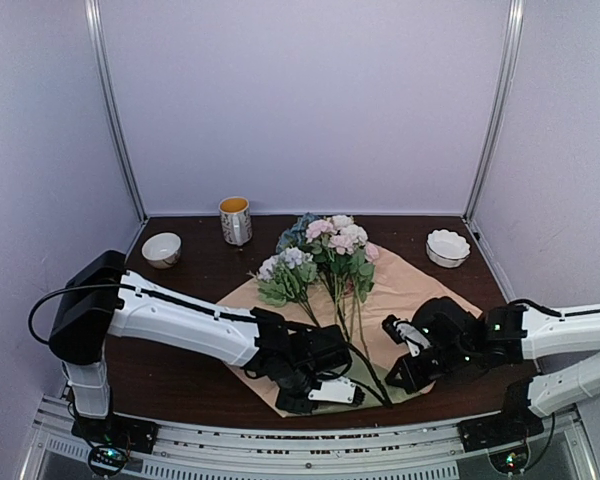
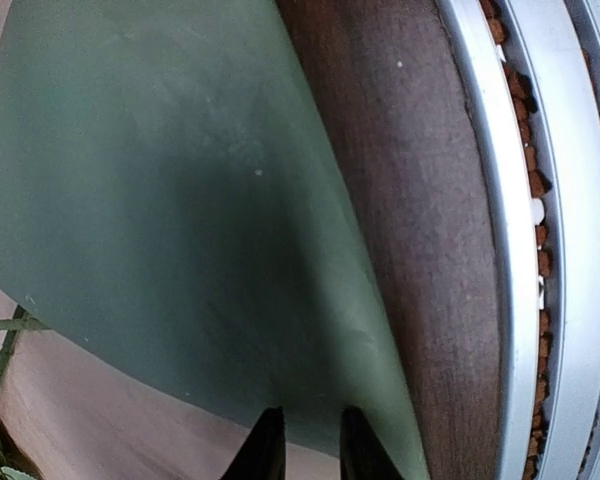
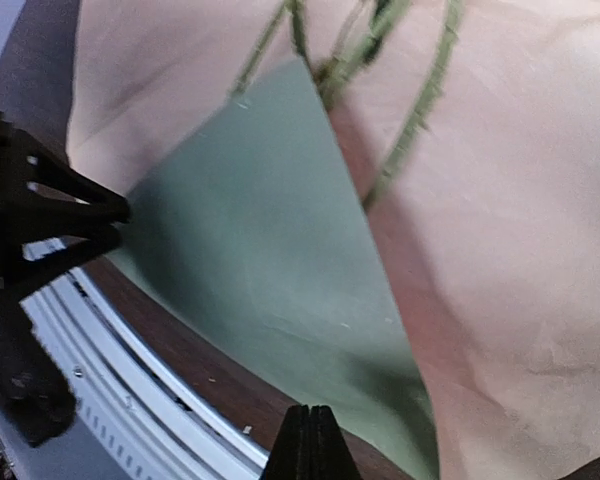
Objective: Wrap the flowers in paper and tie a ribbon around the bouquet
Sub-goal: Press the fold line of the 1/4-folded wrapping paper, then pick up the one-fourth-folded wrapping paper from the center of the board.
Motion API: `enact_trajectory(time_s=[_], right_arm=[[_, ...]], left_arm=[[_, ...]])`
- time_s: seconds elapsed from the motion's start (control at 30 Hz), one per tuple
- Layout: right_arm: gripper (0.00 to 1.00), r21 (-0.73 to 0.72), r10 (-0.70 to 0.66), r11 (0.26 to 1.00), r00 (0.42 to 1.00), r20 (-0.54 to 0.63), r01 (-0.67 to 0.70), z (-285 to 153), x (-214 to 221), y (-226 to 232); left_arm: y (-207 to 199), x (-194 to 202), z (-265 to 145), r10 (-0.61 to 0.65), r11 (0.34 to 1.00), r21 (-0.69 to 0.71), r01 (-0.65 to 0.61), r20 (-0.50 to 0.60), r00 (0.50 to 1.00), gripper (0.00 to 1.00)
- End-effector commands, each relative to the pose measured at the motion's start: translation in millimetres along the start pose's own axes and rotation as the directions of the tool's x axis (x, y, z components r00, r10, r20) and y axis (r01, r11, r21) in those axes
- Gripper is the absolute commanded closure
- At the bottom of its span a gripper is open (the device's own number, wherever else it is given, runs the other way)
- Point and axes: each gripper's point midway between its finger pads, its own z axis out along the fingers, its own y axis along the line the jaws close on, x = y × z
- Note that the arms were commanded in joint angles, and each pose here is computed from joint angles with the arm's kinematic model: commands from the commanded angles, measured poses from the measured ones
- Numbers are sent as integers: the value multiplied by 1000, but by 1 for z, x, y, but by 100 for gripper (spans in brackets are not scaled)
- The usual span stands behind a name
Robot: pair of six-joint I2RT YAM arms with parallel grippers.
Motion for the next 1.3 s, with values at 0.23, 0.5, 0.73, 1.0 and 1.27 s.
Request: enact_trajectory(time_s=[0.23,0.5,0.73,1.0,1.27], right_arm=[[100,-231,-111,968,992,-53,96,19,-45,66],[100,-285,-144,953,979,-142,99,60,-48,81],[100,-177,-127,981,958,-256,82,86,-18,45],[100,-117,-126,989,933,-337,91,91,6,23],[100,-59,-92,995,923,-374,75,86,17,12]], left_arm=[[5,-6,-5,-117,993,31,116,44,992,78],[19,-13,-21,-201,978,-38,206,111,973,76],[55,-22,-72,-345,894,-182,409,300,889,61],[98,26,-153,-573,555,-337,760,507,643,4],[90,163,-221,-552,-148,-153,977,833,46,2]])
